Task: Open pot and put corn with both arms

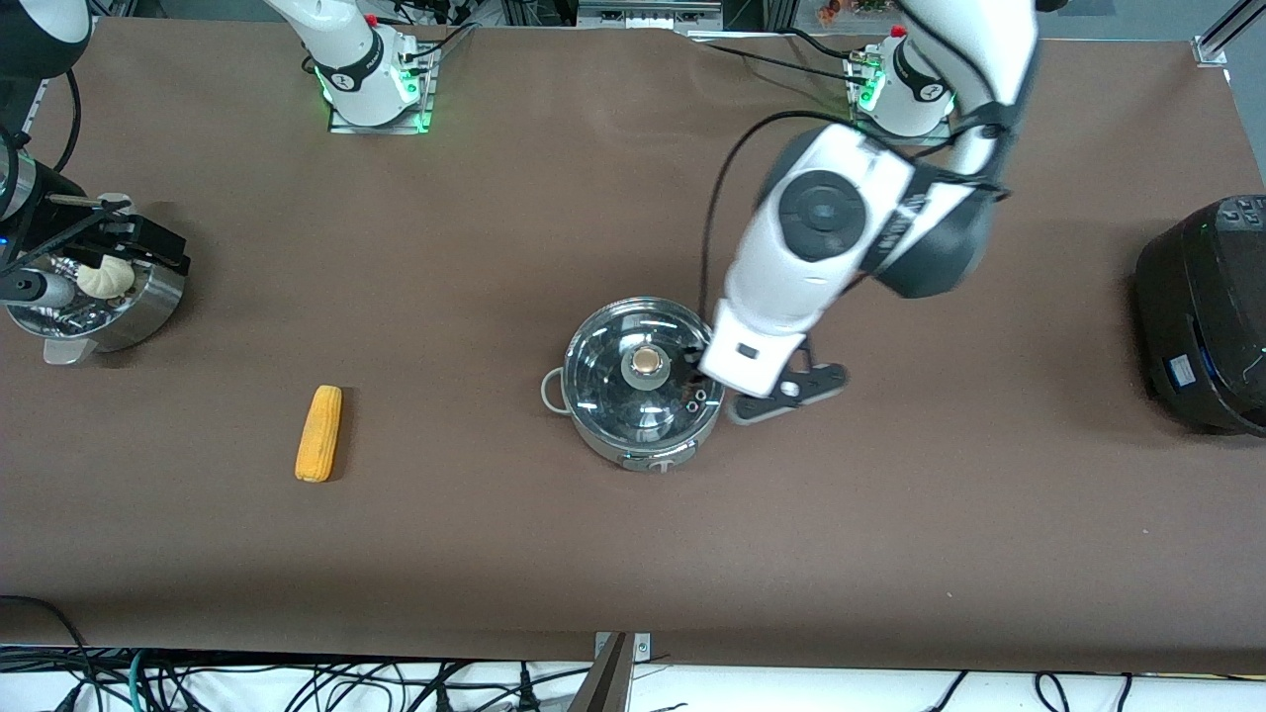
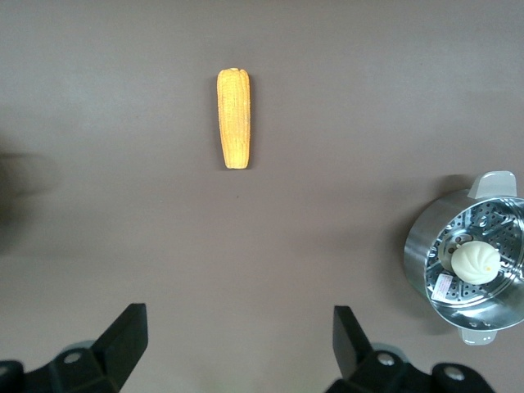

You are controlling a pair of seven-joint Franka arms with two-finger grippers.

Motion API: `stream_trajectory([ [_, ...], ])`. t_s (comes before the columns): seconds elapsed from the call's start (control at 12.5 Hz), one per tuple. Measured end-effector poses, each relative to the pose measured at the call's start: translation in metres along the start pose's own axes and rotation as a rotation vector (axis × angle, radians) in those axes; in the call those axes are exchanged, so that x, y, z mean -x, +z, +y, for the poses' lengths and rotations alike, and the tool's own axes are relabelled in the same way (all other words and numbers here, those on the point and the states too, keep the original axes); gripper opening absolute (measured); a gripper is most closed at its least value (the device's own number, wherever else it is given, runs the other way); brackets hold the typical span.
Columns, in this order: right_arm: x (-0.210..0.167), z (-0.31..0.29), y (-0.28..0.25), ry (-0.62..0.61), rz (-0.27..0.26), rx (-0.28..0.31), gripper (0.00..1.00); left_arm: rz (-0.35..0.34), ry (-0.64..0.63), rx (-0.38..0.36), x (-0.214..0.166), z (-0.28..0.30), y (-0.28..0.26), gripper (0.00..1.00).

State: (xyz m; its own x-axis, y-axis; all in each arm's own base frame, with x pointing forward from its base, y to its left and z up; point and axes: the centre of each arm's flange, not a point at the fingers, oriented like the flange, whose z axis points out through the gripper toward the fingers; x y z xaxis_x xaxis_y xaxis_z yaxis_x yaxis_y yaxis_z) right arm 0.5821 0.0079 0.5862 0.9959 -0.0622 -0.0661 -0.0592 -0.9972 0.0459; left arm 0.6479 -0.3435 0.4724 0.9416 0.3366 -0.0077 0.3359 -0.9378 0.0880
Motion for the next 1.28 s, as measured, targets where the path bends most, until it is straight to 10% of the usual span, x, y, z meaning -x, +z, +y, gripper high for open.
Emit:
stream_trajectory([
  [0.56, 0.000, 0.001, 0.000, 0.001, 0.000, 0.000, 1.00, -0.089, 0.168, -0.075, -0.053, -0.206, -0.137, 1.00],
  [1.28, 0.000, 0.001, 0.000, 0.001, 0.001, 0.000, 1.00, -0.140, 0.193, -0.081, -0.051, -0.329, -0.129, 1.00],
])
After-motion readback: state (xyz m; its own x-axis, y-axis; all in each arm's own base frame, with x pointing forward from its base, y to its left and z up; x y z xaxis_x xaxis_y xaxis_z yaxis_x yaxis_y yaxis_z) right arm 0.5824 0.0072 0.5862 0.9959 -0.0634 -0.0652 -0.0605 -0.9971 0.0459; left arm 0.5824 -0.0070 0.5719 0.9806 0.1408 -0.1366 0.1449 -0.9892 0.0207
